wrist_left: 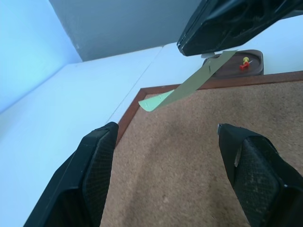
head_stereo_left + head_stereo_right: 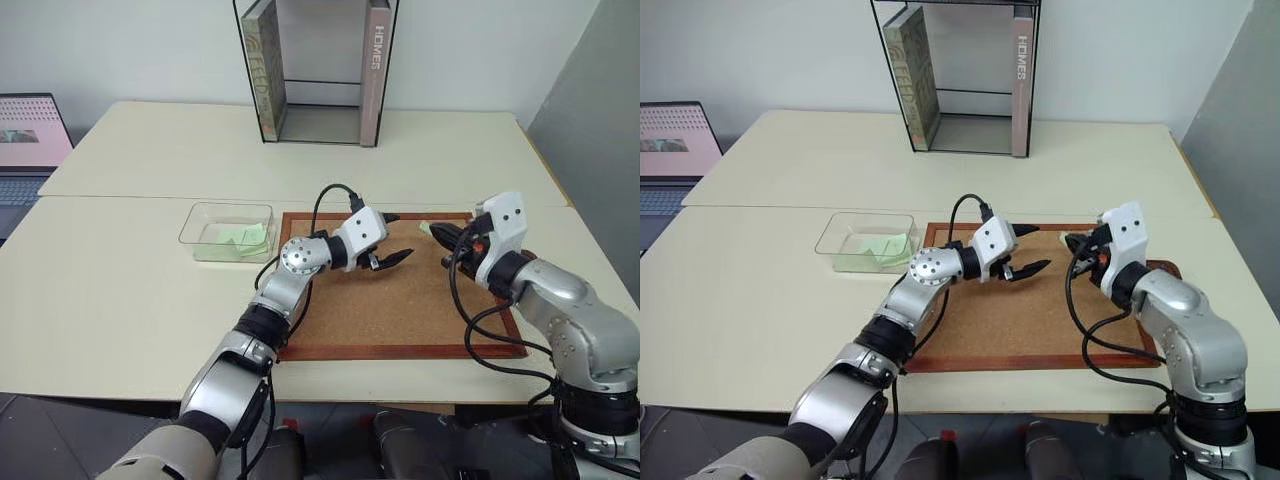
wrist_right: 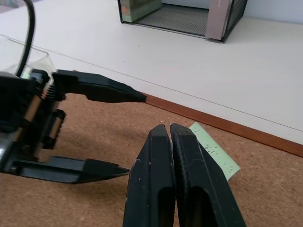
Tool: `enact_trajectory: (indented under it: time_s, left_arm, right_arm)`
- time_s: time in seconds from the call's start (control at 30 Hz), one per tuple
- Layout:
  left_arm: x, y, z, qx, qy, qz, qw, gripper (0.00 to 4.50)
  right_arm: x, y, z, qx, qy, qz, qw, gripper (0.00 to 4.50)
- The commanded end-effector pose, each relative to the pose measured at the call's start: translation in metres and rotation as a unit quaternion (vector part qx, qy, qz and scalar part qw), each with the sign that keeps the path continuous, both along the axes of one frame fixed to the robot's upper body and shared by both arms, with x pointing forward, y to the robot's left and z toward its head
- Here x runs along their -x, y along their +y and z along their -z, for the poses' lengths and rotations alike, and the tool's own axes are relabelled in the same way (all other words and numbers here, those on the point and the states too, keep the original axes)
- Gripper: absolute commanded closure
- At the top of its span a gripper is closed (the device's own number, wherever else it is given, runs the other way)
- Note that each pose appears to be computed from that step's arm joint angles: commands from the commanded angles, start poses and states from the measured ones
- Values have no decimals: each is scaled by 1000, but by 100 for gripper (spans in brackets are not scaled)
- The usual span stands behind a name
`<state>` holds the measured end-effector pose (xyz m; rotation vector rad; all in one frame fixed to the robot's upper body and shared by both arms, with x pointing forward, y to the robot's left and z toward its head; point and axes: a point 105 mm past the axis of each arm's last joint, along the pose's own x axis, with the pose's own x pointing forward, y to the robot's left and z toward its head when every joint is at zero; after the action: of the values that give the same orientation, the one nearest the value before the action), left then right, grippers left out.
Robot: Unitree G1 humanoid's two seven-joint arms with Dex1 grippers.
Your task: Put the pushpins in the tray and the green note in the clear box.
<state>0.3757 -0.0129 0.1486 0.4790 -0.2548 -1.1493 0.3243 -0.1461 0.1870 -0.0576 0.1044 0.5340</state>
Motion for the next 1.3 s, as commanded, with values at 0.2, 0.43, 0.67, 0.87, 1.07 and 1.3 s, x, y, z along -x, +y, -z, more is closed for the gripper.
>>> enact_trajectory:
  time_s: [0.2,0.43,0.67,0.87,1.07,1.3]
  left_arm:
    - [-1,-20,-15,-7,-39,49,998,92]
    - [4,-35,-19,13,-19,87,996,92]
    - [8,-34,-21,24,0,114,993,110]
    - [6,-27,-17,22,20,115,993,214]
    - [8,-24,-11,8,37,128,991,324]
    - [11,-25,-9,3,43,139,989,443]
  right_arm:
    - [9,11,-28,-56,11,-30,998,450]
    - [13,14,-32,-73,25,-35,996,450]
    - [14,13,-33,-76,30,-31,996,450]
    - [13,12,-32,-73,32,-29,996,450]
    - [13,13,-32,-73,33,-33,996,450]
    - [13,14,-32,-75,35,-37,996,450]
